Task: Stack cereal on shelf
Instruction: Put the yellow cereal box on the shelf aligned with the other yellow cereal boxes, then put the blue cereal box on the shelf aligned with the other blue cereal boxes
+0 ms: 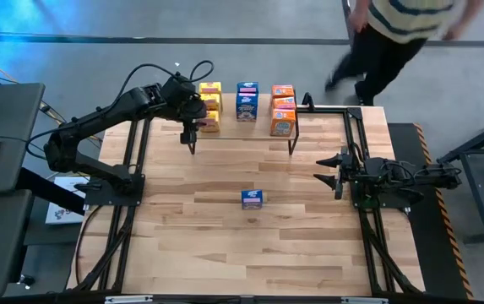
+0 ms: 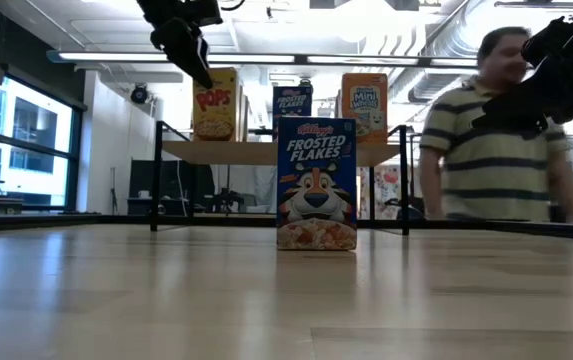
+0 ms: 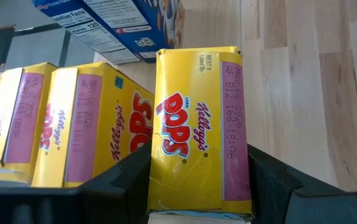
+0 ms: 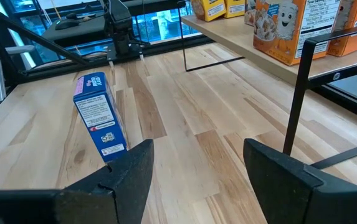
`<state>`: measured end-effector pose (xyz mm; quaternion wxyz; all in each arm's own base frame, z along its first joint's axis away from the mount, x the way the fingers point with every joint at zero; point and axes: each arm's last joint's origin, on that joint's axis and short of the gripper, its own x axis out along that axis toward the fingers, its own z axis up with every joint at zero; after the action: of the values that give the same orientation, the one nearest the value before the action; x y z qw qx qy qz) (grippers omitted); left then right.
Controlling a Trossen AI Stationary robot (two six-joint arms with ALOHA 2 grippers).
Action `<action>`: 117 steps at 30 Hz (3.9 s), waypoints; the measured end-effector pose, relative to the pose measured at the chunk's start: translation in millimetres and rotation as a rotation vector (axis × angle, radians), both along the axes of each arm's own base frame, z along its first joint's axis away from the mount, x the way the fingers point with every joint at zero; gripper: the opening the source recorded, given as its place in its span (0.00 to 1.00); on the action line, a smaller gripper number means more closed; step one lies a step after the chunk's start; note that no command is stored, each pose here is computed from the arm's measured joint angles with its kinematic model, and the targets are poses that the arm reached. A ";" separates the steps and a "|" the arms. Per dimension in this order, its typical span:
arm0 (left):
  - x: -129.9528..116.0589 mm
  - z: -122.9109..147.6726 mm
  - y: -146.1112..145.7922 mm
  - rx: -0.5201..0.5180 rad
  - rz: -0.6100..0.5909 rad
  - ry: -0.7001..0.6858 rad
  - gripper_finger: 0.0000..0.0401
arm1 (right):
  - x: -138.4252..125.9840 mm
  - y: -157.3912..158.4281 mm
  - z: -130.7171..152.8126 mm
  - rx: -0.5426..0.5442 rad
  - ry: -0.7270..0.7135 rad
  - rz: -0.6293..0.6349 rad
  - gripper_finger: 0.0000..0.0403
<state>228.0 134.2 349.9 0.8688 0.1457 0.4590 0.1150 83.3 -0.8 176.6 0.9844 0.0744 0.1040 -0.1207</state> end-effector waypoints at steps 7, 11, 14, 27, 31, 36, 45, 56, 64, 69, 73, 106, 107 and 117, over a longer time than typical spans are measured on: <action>0.0 -0.1 0.0 0.000 0.000 0.001 0.47 | 0.0 0.0 0.0 0.000 0.000 0.000 0.60; -0.3 0.0 0.3 0.009 0.008 0.005 0.52 | 0.0 0.0 0.0 0.000 0.000 0.000 0.60; -0.7 0.0 0.9 0.019 0.019 0.011 0.58 | 0.0 0.0 0.0 0.000 0.000 0.000 0.60; -1.8 3.1 0.6 0.038 0.026 -0.007 0.63 | 0.0 0.0 0.0 0.000 0.000 0.000 0.60; -5.6 7.0 -1.2 0.051 0.034 -0.018 0.63 | 0.0 0.0 0.0 0.000 0.000 0.000 0.60; -9.9 11.6 -3.7 0.063 0.038 -0.033 0.63 | 0.0 0.0 0.0 0.000 0.000 0.000 0.60; -18.9 25.1 -9.5 0.114 0.047 -0.098 0.63 | 0.0 0.0 0.0 0.000 0.000 0.000 0.60; -24.6 38.3 -30.8 0.174 0.022 -0.145 0.63 | 0.0 0.0 0.0 0.000 0.000 0.000 0.60; -18.3 39.2 -53.5 0.134 0.027 -0.175 0.63 | 0.0 0.0 0.0 0.000 0.000 0.000 0.60; -12.7 39.2 -70.4 0.073 0.009 -0.210 0.63 | 0.0 0.0 0.0 0.000 0.000 0.000 0.60; -8.5 39.1 -86.5 0.004 -0.034 -0.239 0.63 | 0.0 0.0 0.0 0.000 0.000 0.000 0.60; 19.9 -29.7 -142.8 -0.198 -0.083 -0.334 0.62 | 0.0 0.0 0.0 0.000 0.000 0.000 0.60; 19.6 -31.3 -144.0 -0.200 -0.074 -0.332 0.62 | 0.0 0.0 0.0 0.000 0.000 0.000 0.60; 20.6 -49.1 -160.9 -0.191 -0.053 -0.368 0.62 | 0.0 0.0 0.1 0.000 -0.001 0.000 0.60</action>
<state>248.6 -26.7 300.8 0.9506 0.0513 0.2974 0.0727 83.3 -0.8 176.7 0.9845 0.0745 0.1037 -0.1207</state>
